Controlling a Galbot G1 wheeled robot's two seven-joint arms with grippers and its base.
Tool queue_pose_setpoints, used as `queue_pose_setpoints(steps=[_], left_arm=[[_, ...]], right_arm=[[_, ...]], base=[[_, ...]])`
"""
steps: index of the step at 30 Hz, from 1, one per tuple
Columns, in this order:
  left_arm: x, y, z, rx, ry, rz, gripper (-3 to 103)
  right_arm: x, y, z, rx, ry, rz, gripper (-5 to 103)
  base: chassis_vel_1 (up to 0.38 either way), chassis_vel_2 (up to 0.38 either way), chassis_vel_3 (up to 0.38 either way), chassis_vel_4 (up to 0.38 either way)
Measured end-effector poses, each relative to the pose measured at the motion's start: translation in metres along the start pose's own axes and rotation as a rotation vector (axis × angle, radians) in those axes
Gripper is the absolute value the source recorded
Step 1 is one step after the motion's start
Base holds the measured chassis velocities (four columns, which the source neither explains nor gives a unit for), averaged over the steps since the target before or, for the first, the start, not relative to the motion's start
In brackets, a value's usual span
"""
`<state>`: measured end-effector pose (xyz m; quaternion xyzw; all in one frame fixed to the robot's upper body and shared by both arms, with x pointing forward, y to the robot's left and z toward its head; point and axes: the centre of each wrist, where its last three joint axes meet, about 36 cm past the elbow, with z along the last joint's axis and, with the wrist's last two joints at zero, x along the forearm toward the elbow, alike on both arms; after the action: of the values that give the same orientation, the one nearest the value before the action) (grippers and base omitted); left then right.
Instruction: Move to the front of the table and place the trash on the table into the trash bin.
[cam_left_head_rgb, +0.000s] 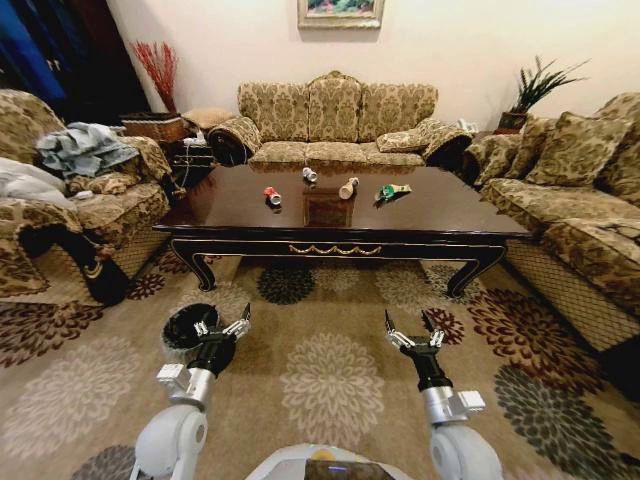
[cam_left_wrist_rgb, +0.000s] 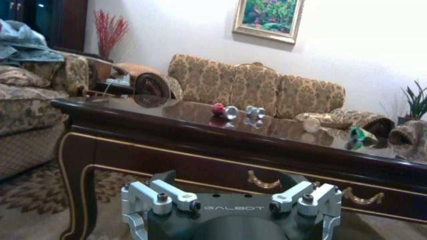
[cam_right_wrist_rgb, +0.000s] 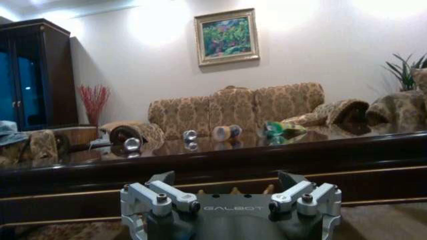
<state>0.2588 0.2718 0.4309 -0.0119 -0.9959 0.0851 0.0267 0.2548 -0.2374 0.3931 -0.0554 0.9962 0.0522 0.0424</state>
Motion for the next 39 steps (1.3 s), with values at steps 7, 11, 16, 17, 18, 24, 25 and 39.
queue_pose_setpoints(steps=[7,11,16,17,18,24,25,39], left_arm=[[-0.002,0.000,-0.001,-0.006,0.000,0.005,100],[-0.003,0.002,0.001,-0.008,0.007,0.004,100],[-0.010,0.011,0.014,-0.013,0.042,-0.005,100],[-0.010,0.011,0.014,-0.013,0.042,-0.005,100],[-0.012,0.013,0.017,-0.015,0.050,-0.009,100],[-0.020,0.026,0.037,-0.014,0.125,-0.023,100],[-0.022,0.029,0.041,-0.016,0.139,-0.029,100],[-0.064,0.071,0.034,-0.214,0.315,-0.201,100]], right_arm=[[-0.001,0.000,0.002,0.005,-0.001,0.013,100],[0.000,-0.001,0.006,0.008,-0.016,0.011,100],[-0.001,-0.002,0.010,0.011,-0.033,-0.003,100],[-0.001,-0.002,0.010,0.011,-0.033,-0.003,100],[-0.001,-0.002,0.010,0.011,-0.035,-0.007,100],[-0.001,-0.004,0.008,-0.016,-0.031,-0.005,100],[-0.001,-0.004,0.007,-0.019,-0.030,-0.004,100],[-0.002,-0.009,0.013,-0.008,-0.019,-0.037,100]], base=[[0.236,0.228,-0.245,-0.252],[0.320,0.297,-0.293,-0.297],[0.229,0.238,-0.231,-0.268],[0.148,0.154,-0.162,-0.225],[0.148,0.154,-0.067,-0.137],[0.011,-0.009,-0.010,0.001],[-0.062,-0.055,0.051,0.063],[-0.007,-0.007,0.006,0.009]])
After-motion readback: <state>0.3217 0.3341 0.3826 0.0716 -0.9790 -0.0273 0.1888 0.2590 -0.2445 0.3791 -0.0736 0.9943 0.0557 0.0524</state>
